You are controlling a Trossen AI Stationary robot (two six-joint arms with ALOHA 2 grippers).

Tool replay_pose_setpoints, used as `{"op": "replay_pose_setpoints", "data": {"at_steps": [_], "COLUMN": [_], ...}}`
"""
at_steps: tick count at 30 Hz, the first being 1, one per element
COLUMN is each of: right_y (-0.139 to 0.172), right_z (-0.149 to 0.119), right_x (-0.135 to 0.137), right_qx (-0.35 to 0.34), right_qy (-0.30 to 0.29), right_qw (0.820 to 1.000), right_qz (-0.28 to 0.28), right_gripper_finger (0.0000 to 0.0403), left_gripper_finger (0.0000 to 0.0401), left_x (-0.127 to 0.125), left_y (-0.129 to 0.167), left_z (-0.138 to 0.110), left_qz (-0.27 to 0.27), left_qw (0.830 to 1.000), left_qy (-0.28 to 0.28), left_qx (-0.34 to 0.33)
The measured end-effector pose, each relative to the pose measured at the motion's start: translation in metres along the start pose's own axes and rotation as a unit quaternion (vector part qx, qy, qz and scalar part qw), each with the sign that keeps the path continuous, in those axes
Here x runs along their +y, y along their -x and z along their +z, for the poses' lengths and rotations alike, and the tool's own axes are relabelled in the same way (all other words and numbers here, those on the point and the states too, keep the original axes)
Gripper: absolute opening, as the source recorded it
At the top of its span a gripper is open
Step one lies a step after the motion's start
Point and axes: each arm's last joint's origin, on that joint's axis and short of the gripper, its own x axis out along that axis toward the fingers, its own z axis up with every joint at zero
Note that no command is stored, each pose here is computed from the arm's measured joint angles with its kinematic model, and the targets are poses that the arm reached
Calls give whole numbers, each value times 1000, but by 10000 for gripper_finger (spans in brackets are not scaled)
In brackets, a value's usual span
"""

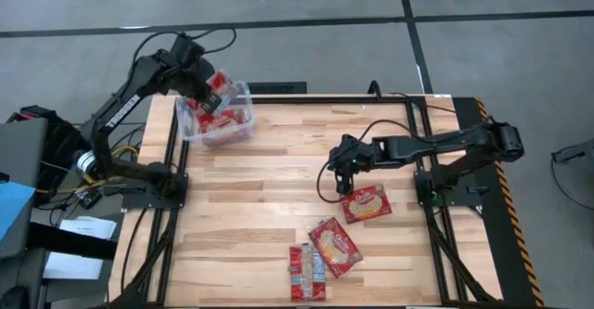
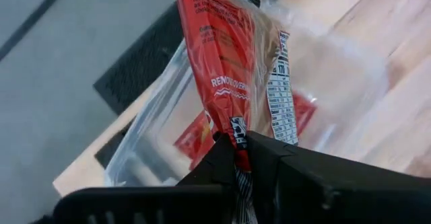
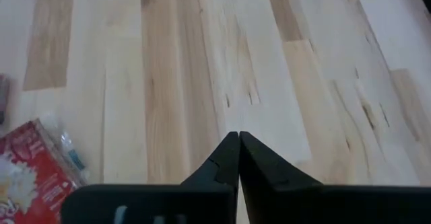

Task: Sort popcorn bags into baskets
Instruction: Put the red popcorn bag into the transparent bin

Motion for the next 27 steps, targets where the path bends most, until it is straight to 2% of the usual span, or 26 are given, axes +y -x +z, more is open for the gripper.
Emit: {"op": "replay_pose_setpoints", "data": {"at_steps": [4, 9, 15, 20, 27], "right_y": [-2, -2, -2, -2, -2], "right_z": [0, 0, 0, 0, -1], "right_x": [-1, -6, -8, -8, -8], "right_qx": [2, 3, 4, 4, 7], "right_qy": [-1, -1, -3, -2, -1], "right_qw": [1000, 1000, 1000, 1000, 1000], "right_qz": [2, -4, -6, -5, -5], "right_gripper_finger": [21, 21, 37, 33, 19], "left_gripper_finger": [3, 3, 5, 7, 12], "left_x": [3, -3, -9, -12, -16], "left_y": [-22, -49, -76, -93, -107], "left_z": [0, 4, 9, 10, 11], "left_qz": [-4, -31, -55, -86, -116], "left_qw": [998, 987, 973, 964, 957], "left_qy": [-26, -99, -166, -191, -198], "left_qx": [64, 121, 153, 163, 177]}}
